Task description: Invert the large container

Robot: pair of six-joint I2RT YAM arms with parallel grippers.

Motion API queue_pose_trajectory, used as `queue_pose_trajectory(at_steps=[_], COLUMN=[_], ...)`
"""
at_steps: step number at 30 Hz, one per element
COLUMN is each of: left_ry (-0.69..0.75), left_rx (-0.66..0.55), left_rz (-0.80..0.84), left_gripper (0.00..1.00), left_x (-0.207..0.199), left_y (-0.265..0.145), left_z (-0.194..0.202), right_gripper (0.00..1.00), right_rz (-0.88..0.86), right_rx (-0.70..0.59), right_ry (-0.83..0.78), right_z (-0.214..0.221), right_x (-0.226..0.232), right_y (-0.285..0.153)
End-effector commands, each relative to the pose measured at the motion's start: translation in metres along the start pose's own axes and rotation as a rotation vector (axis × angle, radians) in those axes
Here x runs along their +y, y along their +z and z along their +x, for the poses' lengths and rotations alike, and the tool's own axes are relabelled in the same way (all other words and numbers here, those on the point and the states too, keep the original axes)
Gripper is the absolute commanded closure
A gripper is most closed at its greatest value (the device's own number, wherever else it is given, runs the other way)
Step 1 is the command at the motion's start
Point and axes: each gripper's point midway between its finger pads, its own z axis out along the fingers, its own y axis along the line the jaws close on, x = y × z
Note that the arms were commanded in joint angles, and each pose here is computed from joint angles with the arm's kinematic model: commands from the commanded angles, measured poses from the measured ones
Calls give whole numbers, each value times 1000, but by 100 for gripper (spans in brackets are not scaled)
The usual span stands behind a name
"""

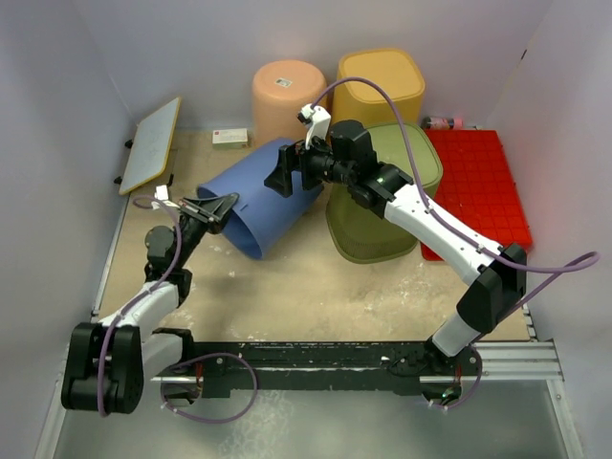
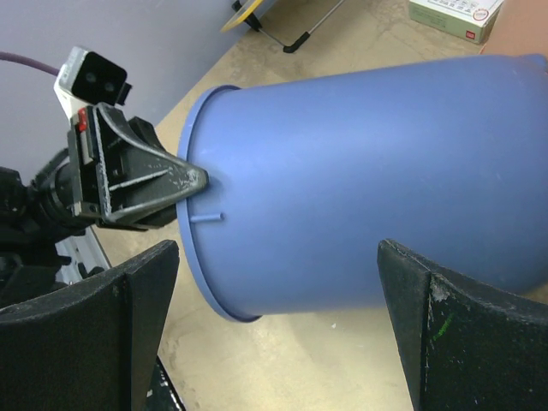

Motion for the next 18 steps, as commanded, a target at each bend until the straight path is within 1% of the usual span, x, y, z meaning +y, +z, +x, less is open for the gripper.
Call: queue_pose_trajectory(at_steps=[1,4,7,8,10,14,18], left_ry=[-13,-18,-6,0,-1,68,67], left_rx=[37,28,-13,-25,-47,-92,-108], left_rz=[272,236,157,116,-16,-242,-406], left_gripper=[100,100,100,100,100,100,100], left_x=[-54,-40,-18,-8,21,60,96], left_y=[-11,-17,-28,-32,-41,-57,-71], left_z=[10,11,3,1,-4,-13,-13], right_gripper=[0,0,0,0,0,0,0], right_rz=[-20,-10,-4,-2,-7,-7,-12], right_rx=[-59,-46,-37,-36,-34,-34,-34], right_ry=[-17,-19,-20,-21,-22,-25,-26], right_z=[-19,-16,-12,-12,-11,-12,-13], right_x=[8,5,3,2,3,2,3], right_y=[-11,-10,-9,-9,-8,-6,-5])
